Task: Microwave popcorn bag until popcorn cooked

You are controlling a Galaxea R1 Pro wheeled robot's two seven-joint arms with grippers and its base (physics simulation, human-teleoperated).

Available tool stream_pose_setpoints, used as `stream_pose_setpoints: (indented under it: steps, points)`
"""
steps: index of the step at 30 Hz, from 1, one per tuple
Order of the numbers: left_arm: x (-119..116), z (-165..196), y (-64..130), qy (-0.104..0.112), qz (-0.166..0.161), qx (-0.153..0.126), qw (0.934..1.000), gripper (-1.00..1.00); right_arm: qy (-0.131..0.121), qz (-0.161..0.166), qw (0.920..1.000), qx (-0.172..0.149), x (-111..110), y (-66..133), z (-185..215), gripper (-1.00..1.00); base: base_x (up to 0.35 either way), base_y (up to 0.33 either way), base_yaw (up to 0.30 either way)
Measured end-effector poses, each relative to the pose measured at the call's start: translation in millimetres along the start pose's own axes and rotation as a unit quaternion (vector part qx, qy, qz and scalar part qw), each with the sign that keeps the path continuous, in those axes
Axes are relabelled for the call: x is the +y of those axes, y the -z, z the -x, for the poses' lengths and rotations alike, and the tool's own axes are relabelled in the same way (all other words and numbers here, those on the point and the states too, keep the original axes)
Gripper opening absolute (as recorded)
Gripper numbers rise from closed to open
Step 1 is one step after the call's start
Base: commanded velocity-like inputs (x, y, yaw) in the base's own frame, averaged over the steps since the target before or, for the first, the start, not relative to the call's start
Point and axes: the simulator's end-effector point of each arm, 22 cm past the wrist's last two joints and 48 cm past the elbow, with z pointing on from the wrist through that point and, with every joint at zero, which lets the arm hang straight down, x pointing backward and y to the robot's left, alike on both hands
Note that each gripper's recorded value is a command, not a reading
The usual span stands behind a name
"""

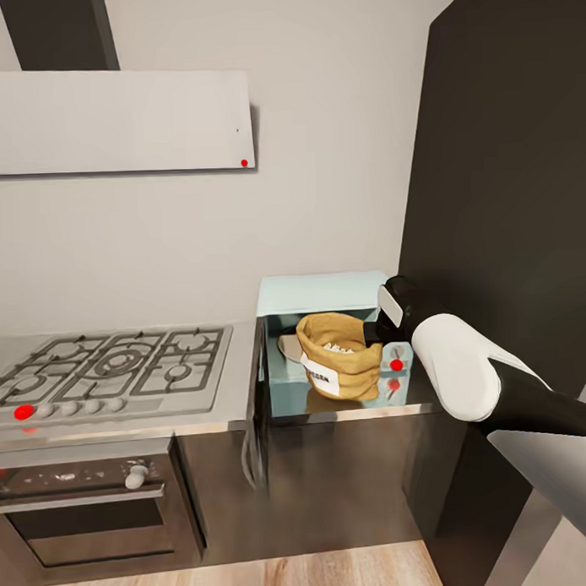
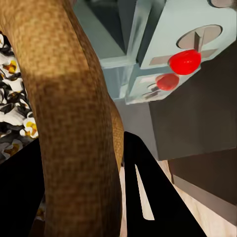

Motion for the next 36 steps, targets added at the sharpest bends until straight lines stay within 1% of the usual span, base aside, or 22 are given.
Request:
stream_pose_setpoints:
  steps: [11, 20, 25, 30, 36]
  points:
    - [0.1, 0.0, 0.0, 0.0, 0.0, 0.0, 1.0, 1.0, 0.0, 0.0, 1.0, 0.001, 0.5, -0.4, -0.9, -1.0, 0.19, 0.0, 0.0]
    - [0.1, 0.0, 0.0, 0.0, 0.0, 0.0, 1.0, 1.0, 0.0, 0.008, 1.0, 0.004, 5.7, -1.9, -3.3, -1.0, 0.222, 0.0, 0.0]
    - [0.1, 0.2, 0.0, 0.0, 0.0, 0.0, 1.0, 1.0, -0.001, 0.01, 0.9999, 0.006, 6.4, -2.4, -4.0, -1.0, 0.029, 0.004, 0.0]
    - [-0.8, -0.2, 0.0, 0.001, 0.0, 0.0, 1.0, 1.0, 0.003, 0.001, 1.0, 0.002, 1.8, -0.6, -1.4, -1.0, 0.001, 0.155, 0.0]
    - [-1.0, -0.2, 0.0, 0.001, -0.001, 0.0, 1.0, 1.0, 0.003, 0.0, 1.0, 0.002, 0.7, -0.7, -1.2, -1.0, 0.0, 0.03, 0.0]
